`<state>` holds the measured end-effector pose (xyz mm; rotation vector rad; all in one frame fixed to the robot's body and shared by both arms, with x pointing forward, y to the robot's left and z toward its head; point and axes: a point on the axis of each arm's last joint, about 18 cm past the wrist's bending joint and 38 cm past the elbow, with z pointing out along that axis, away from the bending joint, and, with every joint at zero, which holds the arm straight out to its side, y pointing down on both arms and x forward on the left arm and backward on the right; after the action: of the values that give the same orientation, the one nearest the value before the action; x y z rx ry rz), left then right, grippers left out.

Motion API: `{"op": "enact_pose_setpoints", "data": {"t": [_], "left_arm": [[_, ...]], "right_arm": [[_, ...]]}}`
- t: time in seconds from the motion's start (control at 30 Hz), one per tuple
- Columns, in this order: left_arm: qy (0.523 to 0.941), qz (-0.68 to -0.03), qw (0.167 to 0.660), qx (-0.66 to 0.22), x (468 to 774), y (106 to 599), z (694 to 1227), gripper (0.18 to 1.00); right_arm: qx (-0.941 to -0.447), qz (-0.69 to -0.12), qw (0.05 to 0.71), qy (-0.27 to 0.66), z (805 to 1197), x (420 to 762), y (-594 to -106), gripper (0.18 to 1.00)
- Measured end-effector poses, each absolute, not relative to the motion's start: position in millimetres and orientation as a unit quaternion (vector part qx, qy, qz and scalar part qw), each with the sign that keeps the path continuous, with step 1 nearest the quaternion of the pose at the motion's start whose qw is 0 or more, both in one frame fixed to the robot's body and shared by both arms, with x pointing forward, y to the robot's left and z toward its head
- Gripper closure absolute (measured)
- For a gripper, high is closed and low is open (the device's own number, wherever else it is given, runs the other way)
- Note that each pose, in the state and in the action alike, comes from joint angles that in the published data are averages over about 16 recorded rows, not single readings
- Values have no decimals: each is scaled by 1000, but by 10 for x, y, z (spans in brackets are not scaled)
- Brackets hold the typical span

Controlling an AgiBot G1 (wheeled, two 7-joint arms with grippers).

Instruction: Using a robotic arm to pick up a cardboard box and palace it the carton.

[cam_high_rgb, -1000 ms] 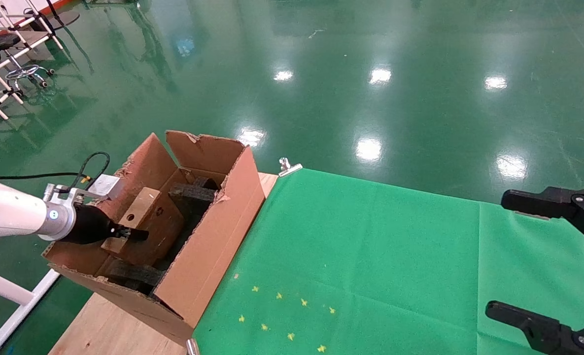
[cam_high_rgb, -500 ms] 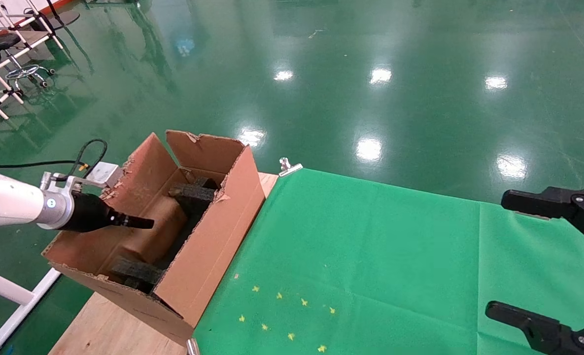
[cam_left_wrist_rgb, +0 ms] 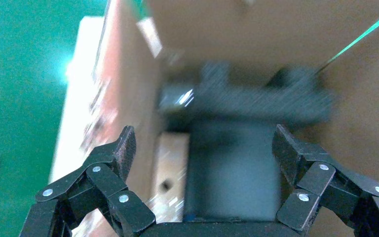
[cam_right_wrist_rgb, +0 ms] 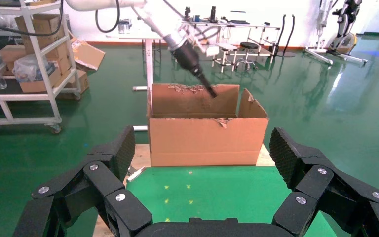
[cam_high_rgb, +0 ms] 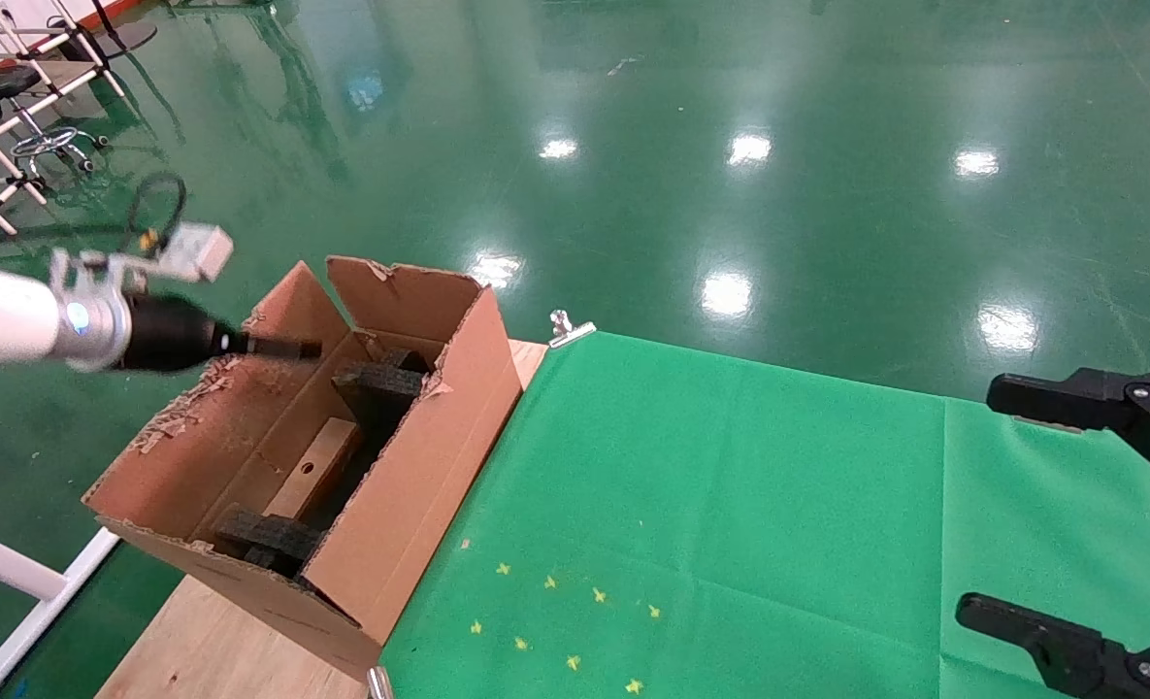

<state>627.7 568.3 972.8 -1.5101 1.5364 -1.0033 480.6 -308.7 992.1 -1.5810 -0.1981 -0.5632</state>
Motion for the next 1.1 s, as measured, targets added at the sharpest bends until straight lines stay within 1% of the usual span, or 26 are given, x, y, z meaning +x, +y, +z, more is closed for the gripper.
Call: {"op": "enact_pose_setpoints", "data": {"t": [0.17,0.37,0.53,0.67,0.77,0.87,1.1], "left_arm": [[589,-465,343,-565,6206,5486,10029,197],[585,-548,281,-529,6083,5198,10251,184],[584,-596,232,-500,5995,4994,10346,183],[584,-616,209,-486,5953,4904,10377,183],[585,-622,202,-480,5942,4871,10386,183],[588,-626,201,-472,5937,4840,10393,183],[605,-625,213,-444,5948,4750,10377,183]], "right_arm": [[-700,-249,664,-88,9921,4806,-3087,178],[-700,-249,664,-88,9921,4806,-3087,178],[-700,-249,664,-88,9921,4806,-3088,178],[-700,-249,664,-87,9921,4807,-3088,178],[-700,-249,664,-87,9921,4807,-3088,178],[-700,-249,664,-87,9921,4807,-3089,178],[-700,-249,664,-87,9921,4807,-3089,178]]}}
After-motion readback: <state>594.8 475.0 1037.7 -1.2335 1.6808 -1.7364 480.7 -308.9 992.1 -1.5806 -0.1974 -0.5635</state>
